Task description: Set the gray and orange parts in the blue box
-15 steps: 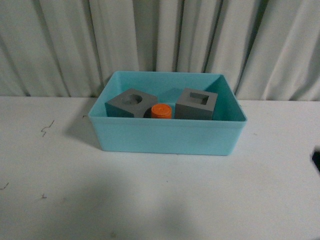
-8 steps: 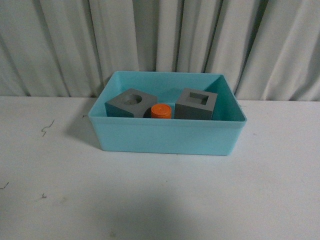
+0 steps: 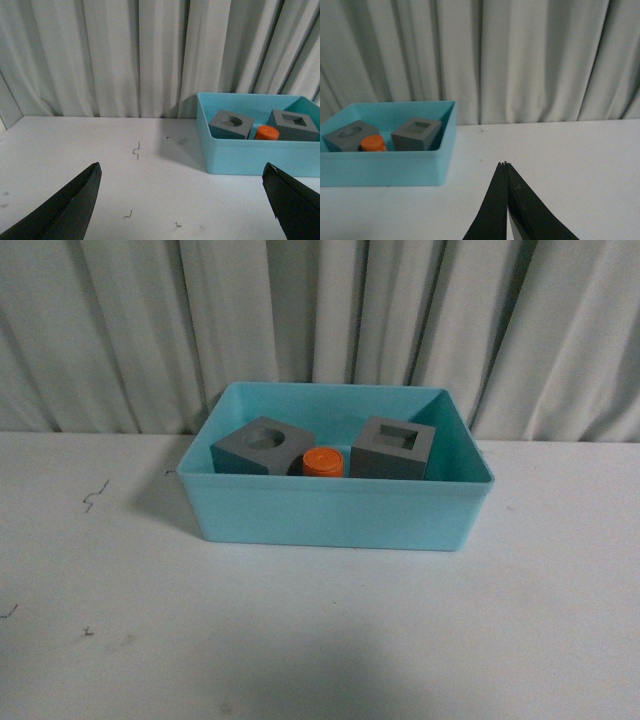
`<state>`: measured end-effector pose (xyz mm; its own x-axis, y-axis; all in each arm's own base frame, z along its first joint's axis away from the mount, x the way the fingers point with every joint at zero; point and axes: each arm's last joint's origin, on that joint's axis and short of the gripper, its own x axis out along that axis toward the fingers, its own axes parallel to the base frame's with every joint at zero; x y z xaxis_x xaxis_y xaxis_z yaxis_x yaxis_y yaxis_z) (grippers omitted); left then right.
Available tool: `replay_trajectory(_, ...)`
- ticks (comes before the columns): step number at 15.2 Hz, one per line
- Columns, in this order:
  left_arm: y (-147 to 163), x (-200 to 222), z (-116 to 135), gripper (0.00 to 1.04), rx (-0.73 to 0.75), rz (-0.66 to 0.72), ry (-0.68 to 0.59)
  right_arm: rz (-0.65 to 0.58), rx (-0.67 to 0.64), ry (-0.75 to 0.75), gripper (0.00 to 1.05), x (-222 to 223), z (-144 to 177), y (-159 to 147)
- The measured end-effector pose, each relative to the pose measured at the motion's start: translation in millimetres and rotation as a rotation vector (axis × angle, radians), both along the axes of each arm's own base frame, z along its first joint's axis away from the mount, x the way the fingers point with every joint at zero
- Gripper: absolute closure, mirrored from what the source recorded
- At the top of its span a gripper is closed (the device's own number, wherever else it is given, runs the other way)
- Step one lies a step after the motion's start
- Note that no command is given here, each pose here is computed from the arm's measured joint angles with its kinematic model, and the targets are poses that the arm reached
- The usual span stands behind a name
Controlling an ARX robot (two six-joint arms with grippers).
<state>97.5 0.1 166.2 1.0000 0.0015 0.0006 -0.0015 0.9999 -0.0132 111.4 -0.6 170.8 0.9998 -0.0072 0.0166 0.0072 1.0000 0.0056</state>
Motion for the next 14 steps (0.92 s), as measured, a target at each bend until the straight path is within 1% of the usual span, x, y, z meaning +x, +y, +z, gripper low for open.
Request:
replay_trajectory(5,0.0,0.0,0.0,0.07,0.0,0.0,0.0,0.006,0.0,0.003,1.03,-3.6,-0.7,0.5)
replay_trajectory(6,0.0,0.0,0.0,0.07,0.0,0.0,0.0,0.006,0.0,0.043,1.03,-7.4,-5.1,0.5)
replay_trajectory(8,0.0,0.0,0.0,0.07,0.0,0.0,0.0,0.006,0.0,-0.004,1.03,-14.3,-1.5,0.6)
replay_trajectory(13,0.0,0.0,0.0,0.07,0.0,0.0,0.0,0.007,0.0,0.012,1.03,-14.2,-3.8,0.6)
replay_trajectory(14,0.0,0.0,0.0,0.07,0.0,0.0,0.0,0.007,-0.001,0.012,1.01,-14.2,-3.8,0.6)
